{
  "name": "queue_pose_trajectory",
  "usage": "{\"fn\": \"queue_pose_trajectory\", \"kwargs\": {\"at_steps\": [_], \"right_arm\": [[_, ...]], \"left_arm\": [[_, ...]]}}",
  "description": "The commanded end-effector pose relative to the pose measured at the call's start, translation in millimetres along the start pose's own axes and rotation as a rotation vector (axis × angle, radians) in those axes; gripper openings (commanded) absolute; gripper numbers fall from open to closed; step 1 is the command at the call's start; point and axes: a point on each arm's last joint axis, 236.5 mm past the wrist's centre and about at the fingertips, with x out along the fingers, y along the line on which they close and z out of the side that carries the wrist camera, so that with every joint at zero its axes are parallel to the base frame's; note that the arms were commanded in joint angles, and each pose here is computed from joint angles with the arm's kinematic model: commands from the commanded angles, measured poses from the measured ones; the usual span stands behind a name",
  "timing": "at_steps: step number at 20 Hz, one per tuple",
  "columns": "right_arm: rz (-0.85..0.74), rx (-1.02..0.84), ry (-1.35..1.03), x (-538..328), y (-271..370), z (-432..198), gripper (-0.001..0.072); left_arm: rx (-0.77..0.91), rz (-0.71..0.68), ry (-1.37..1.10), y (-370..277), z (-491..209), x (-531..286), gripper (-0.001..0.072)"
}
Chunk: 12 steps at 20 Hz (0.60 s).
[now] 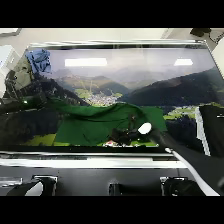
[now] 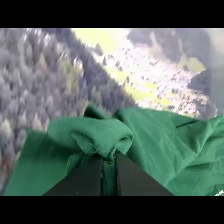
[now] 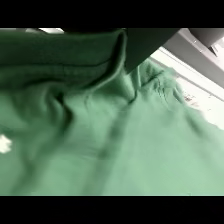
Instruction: Fold the clothes and pants, and hang the long-sleeved shirts on hangers.
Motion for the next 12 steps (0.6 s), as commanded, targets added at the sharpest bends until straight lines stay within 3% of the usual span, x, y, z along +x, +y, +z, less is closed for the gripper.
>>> {"fn": "queue_pose_trajectory", "kwargs": {"at_steps": [1, 4, 7, 9, 12], "right_arm": [[-0.083, -0.248, -0.228, -103, 27, 74, 0.0029], [-0.132, -0.439, -0.753, -312, 96, 148, 0.0030], [-0.152, -0.606, -1.244, -501, 175, 104, 0.0031], [-0.124, -0.667, -1.364, -541, 201, 58, 0.0031], [-0.106, -0.656, -1.334, -536, 200, 32, 0.0031]], "left_arm": [[0.097, -0.006, -0.181, -22, 57, -43, 0.0031], [0.103, -0.028, -0.489, -65, 138, -144, 0.0031], [0.126, -0.085, -0.728, -120, 164, -252, 0.0031], [0.117, -0.140, -0.753, -146, 146, -279, 0.0031], [0.172, -0.188, -0.708, -174, 115, -289, 0.0031]]}}
